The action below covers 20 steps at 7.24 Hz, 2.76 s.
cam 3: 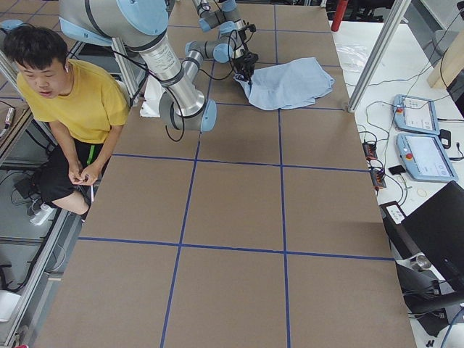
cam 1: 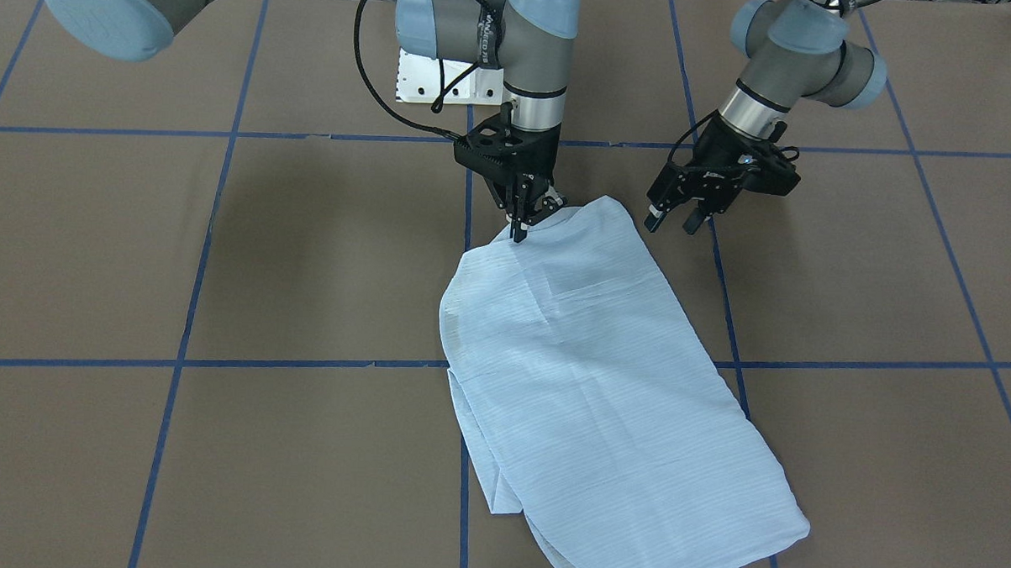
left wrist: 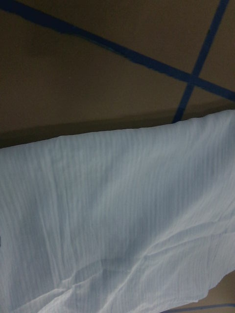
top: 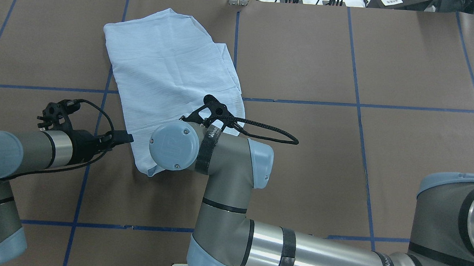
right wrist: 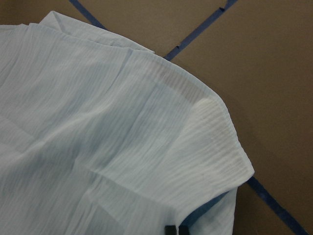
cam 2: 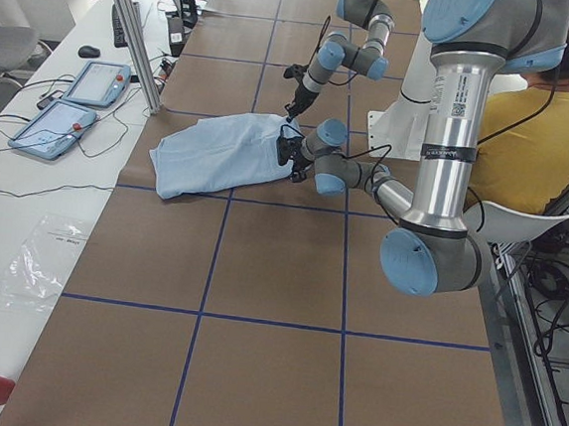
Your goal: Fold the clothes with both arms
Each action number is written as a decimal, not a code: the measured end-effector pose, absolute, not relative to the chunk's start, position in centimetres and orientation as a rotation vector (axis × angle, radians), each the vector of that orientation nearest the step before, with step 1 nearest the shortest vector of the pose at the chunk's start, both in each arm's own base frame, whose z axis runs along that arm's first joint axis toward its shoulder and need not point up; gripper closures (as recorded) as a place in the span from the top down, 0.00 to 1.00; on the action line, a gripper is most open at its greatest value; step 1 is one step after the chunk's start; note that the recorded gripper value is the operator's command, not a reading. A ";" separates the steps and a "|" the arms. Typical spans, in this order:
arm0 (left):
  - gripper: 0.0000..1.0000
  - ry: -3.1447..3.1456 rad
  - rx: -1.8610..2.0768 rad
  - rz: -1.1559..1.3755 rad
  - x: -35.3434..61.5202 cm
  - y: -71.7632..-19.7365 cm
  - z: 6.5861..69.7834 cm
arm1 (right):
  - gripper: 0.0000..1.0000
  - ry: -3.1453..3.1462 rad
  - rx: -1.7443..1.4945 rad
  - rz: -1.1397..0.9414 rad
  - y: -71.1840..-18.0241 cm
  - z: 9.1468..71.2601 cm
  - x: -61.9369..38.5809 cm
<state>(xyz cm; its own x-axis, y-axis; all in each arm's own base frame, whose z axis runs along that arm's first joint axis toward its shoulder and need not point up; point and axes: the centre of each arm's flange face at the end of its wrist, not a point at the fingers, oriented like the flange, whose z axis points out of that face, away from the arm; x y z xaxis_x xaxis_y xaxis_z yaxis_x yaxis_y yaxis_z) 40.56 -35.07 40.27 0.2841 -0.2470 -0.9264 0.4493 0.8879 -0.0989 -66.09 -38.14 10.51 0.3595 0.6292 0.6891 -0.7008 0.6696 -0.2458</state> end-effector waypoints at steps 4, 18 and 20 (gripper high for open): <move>0.73 1.215 0.080 -0.536 46.1 -32.0 37.8 | 0.00 -0.840 0.098 0.860 -38.2 10.8 -66.1; 0.00 1.364 -0.033 -0.406 44.6 -24.7 15.8 | 0.00 -0.957 0.166 0.706 -24.5 12.9 -50.3; 0.00 1.363 -0.048 -0.390 42.1 -23.1 14.0 | 0.00 -0.945 0.182 0.679 -22.8 12.4 -49.7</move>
